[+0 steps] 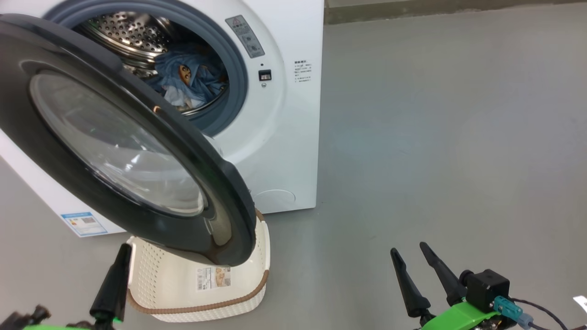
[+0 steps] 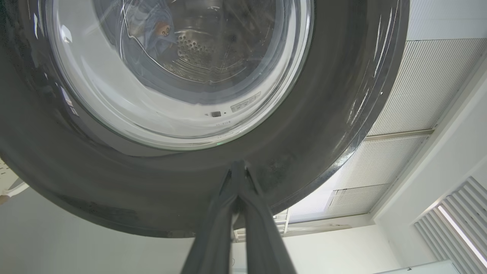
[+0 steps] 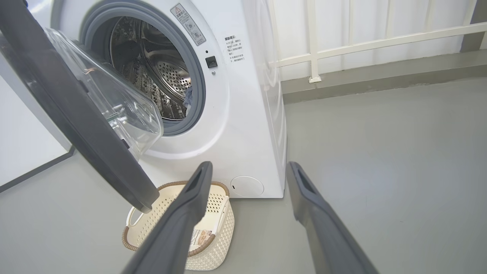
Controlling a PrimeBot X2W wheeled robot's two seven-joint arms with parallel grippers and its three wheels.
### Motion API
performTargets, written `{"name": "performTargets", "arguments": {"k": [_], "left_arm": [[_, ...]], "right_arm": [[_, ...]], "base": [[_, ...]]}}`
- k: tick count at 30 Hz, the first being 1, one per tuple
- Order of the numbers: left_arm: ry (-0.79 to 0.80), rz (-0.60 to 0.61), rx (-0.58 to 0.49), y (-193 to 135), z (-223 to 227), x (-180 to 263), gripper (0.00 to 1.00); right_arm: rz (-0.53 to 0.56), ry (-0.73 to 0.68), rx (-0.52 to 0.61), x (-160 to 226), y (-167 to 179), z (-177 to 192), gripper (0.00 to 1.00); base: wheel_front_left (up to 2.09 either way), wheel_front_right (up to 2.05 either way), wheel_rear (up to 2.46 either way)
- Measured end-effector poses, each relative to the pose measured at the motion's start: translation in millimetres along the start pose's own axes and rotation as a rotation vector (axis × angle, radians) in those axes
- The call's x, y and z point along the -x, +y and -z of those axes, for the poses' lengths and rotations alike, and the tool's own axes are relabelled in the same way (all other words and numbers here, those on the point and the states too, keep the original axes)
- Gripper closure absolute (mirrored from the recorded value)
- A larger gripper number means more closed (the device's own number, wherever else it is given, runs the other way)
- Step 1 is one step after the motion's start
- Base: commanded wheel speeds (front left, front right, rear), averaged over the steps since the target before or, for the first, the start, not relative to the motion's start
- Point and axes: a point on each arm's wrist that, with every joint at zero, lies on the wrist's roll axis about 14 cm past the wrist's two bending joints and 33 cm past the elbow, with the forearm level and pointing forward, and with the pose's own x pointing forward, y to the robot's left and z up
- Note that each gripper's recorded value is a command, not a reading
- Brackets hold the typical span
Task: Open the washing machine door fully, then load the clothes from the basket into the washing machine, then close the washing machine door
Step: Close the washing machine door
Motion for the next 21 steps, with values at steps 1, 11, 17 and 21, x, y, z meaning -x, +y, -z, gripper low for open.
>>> {"name": "performTargets", "arguments": {"k": [1,11,17,21], "left_arm": [[-0.014,-0.003,-0.001,0.6,-1.9,3.4,1.00],[-0.160,-0.033,-0.007,7.7,-18.0,25.3,0.00],[-0.271,-0.030,-0.244,-5.6,-38.6,29.0,0.00],[-0.341,-0.002,-0.364,-16.8,-42.8,29.8,0.00]], "right_arm": [[-0.001,0.003,-0.001,1.2,0.7,1.1,0.00],[-0.022,-0.008,-0.005,-1.4,7.9,-2.2,0.00],[-0.029,-0.013,-0.012,-2.8,10.5,-3.5,0.00],[-0.030,-0.017,-0.011,-2.7,10.8,-4.8,0.00]], "base": [[0.00,0.00,0.00],[0.00,0.00,0.00],[0.00,0.00,0.00],[0.00,0.00,0.00]]}}
